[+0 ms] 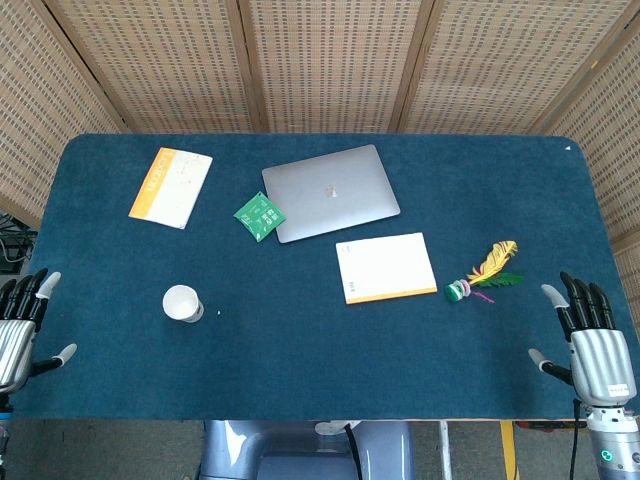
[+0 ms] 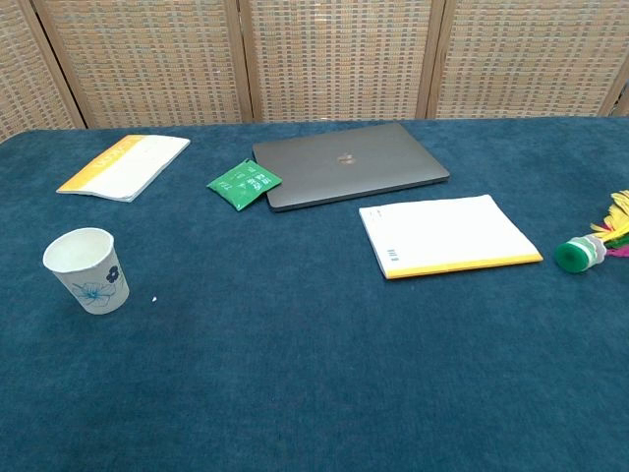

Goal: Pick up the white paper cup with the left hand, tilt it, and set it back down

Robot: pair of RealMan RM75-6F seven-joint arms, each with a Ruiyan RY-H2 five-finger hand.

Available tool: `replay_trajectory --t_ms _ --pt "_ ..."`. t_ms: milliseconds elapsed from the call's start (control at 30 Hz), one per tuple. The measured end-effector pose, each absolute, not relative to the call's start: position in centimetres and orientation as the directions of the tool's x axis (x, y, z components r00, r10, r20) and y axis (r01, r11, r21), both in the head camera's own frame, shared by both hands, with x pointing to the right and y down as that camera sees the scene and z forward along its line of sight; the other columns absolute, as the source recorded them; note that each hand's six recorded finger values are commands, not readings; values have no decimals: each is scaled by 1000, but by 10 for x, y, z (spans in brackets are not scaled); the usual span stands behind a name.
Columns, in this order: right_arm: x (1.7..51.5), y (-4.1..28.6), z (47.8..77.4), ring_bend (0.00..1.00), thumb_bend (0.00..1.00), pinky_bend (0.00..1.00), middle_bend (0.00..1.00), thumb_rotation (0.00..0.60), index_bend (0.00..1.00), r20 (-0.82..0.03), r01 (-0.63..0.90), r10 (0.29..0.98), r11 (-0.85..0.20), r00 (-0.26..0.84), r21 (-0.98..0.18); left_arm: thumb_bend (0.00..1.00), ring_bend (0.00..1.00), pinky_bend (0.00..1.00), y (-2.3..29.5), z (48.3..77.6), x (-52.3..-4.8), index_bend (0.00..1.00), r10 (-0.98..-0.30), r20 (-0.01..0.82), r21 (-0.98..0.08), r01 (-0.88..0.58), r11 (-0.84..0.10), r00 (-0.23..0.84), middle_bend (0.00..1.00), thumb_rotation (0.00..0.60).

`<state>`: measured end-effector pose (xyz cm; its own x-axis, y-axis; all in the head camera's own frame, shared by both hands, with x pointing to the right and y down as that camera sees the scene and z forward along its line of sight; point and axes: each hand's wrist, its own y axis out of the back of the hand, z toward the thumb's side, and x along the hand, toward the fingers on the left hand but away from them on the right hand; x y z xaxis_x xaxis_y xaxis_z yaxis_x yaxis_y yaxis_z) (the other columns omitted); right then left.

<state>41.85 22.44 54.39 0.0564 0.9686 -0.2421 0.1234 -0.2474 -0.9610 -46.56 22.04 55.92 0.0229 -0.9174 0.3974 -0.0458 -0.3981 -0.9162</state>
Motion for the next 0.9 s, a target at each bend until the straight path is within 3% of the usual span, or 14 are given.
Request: replay_trajectory --t_ms 900 --pt "418 225 549 0 148 0 0 600 0 -270 115 961 -275 54 -955 193 0 0 221 564 -464 0 -905 425 -903 -53 -426 27 0 600"
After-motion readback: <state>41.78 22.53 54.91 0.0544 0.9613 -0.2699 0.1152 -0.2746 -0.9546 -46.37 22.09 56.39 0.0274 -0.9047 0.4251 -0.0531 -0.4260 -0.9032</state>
